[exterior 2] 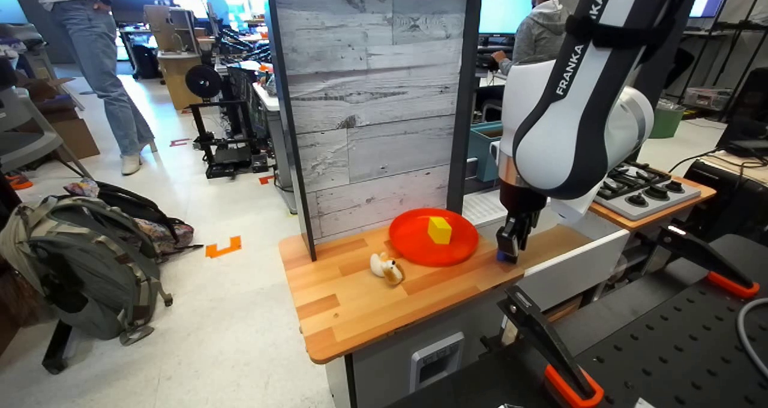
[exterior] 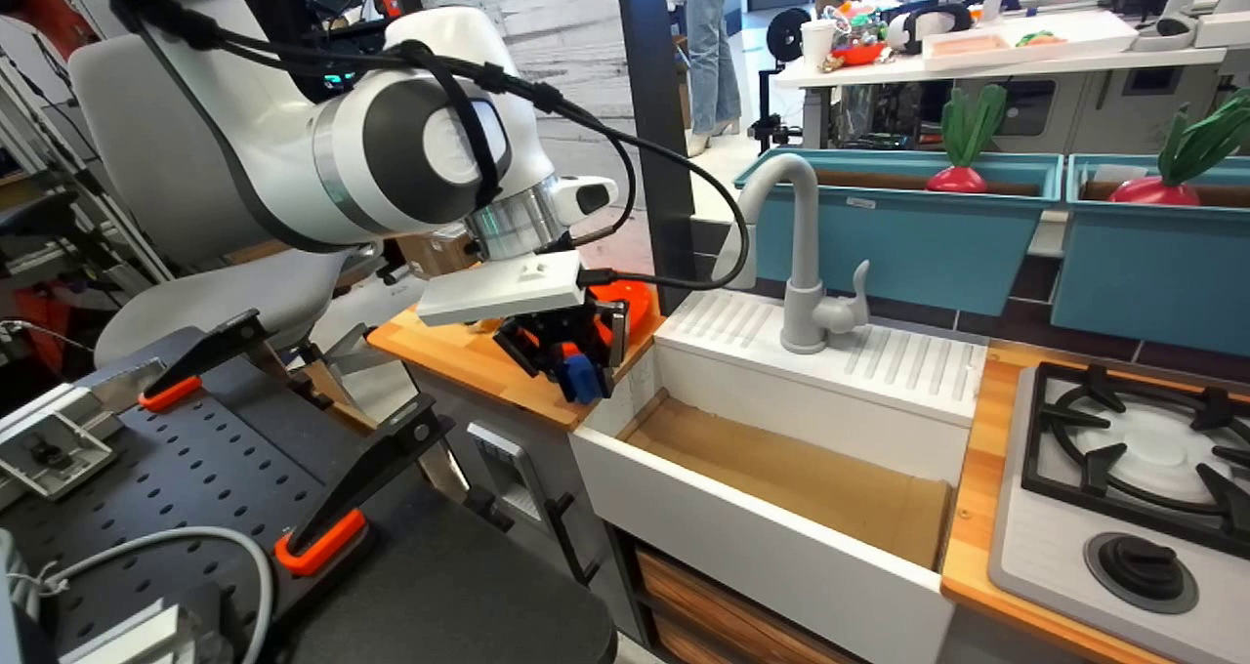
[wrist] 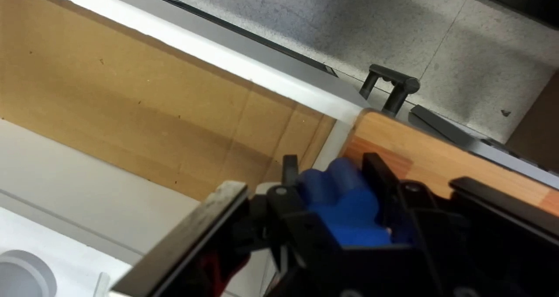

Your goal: Move the blue cube to the left on the counter

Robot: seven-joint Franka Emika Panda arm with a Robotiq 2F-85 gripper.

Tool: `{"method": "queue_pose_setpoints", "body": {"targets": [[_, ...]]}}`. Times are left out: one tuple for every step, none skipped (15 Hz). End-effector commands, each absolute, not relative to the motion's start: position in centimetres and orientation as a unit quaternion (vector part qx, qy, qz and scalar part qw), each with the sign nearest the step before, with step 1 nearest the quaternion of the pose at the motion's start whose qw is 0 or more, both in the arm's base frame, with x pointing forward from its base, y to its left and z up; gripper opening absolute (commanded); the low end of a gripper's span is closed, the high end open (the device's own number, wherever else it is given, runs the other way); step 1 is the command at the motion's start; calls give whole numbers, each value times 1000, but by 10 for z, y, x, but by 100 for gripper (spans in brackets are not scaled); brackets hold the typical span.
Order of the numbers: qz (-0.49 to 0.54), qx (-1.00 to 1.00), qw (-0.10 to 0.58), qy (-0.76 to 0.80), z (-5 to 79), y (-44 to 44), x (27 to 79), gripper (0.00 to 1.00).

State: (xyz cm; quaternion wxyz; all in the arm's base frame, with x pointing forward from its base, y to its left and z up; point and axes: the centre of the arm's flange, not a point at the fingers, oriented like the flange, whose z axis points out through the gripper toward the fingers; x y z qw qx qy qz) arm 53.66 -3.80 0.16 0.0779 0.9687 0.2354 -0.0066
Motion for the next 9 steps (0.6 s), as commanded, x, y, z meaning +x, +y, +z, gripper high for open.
{"method": "queue_pose_setpoints", "body": {"targets": [[16,958,75,275,39,-15,513,15],[23,955,73,286,49,-3,507,15],[33,951,72,298,57,9,502,15],[40,948,70,308,64,20,499,15],[48,944,67,319,71,35,495,15],[56,940,65,330,79,46,490,15],[60,936,61,342,86,57,486,15],[64,932,59,353,83,74,491,15],[63,928,55,363,83,88,492,15]]}}
